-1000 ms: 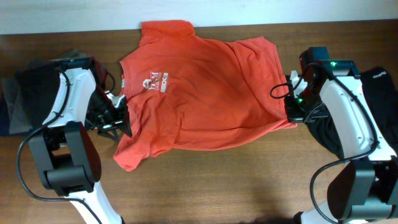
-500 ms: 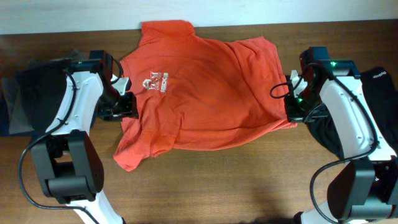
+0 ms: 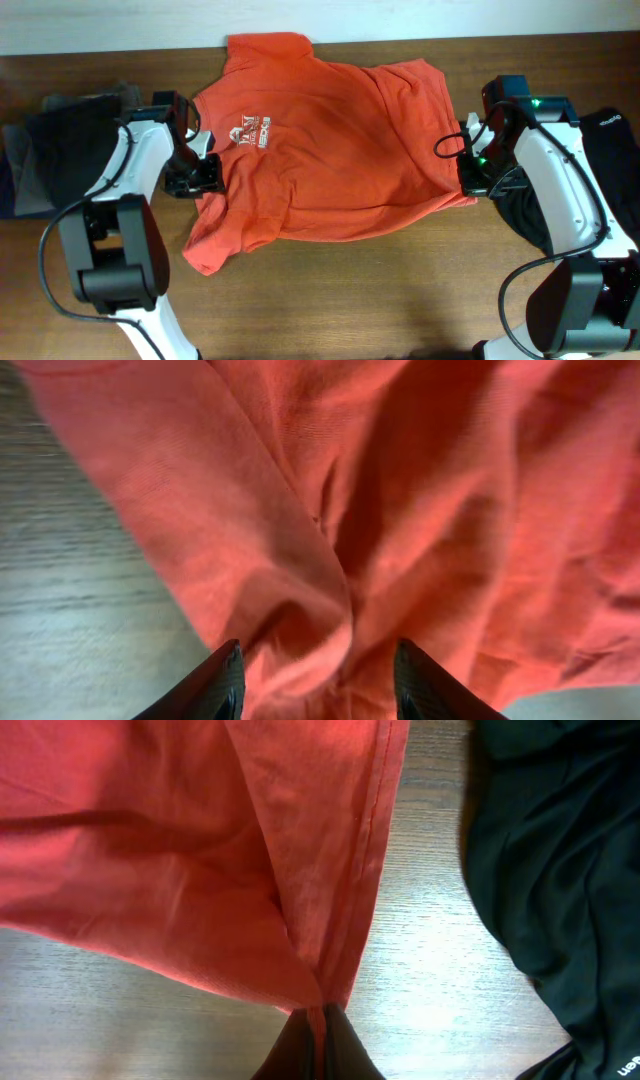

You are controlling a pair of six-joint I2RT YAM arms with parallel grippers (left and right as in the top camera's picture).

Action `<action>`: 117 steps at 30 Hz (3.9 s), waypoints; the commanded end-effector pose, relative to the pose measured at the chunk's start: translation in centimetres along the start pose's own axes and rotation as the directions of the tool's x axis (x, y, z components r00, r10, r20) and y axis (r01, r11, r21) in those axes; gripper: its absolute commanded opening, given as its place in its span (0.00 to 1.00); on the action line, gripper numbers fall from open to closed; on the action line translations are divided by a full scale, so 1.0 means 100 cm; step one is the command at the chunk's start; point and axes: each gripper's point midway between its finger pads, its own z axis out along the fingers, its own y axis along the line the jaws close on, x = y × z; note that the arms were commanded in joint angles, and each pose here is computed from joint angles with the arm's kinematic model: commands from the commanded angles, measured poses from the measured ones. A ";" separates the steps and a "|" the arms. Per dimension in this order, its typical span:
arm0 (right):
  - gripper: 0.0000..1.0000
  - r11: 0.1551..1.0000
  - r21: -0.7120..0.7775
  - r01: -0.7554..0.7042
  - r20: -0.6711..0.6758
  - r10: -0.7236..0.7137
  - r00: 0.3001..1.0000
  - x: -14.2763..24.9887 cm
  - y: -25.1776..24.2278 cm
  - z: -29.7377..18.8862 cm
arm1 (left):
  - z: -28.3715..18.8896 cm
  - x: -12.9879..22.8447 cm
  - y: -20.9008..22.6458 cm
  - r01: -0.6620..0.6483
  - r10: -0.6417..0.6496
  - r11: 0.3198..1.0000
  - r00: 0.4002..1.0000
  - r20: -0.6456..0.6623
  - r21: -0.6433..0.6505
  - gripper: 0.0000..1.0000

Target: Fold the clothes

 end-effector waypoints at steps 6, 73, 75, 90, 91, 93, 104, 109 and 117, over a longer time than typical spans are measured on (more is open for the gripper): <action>0.04 1.000 -0.006 -0.017 0.024 0.018 1.000 0.001 -0.001 -0.007 | 0.030 0.007 0.007 0.016 -0.018 1.000 0.996 -0.083 -0.025 0.14; 0.04 0.800 0.224 -0.557 0.076 0.555 0.828 0.034 -0.116 -0.015 | 0.032 0.175 -0.045 0.168 -0.084 0.976 0.880 -0.467 0.141 0.49; 0.04 0.800 0.224 -0.557 0.076 0.555 0.828 0.034 -0.116 -0.015 | 0.041 0.170 -0.044 0.167 -0.089 0.976 0.895 -0.437 0.142 0.48; 0.04 0.812 0.208 -0.545 0.068 0.544 0.836 0.033 -0.113 -0.014 | 0.038 0.142 -0.046 0.155 -0.097 0.974 0.944 -0.315 0.164 0.24; 0.04 0.812 0.208 -0.545 0.068 0.544 0.836 0.033 -0.113 -0.014 | 0.032 0.139 -0.047 0.149 -0.094 0.974 0.951 -0.294 0.169 0.24; 0.04 0.812 0.208 -0.545 0.068 0.544 0.836 0.033 -0.113 -0.014 | 0.025 0.135 -0.049 0.136 -0.087 0.975 0.961 -0.261 0.177 0.25; 0.04 0.812 0.208 -0.545 0.067 0.544 0.836 0.033 -0.113 -0.014 | 0.017 0.141 -0.052 0.126 -0.077 0.976 0.961 -0.265 0.175 0.01; 0.04 0.839 0.155 -0.522 0.053 0.521 0.852 0.029 -0.105 -0.012 | -0.003 0.114 -0.048 0.100 -0.075 0.981 0.985 -0.153 0.166 0.01; 0.04 0.923 -0.112 -0.367 0.279 0.384 0.880 -0.020 -0.075 -0.072 | -0.194 0.020 -0.024 0.059 -0.136 0.979 0.900 0.415 0.194 0.00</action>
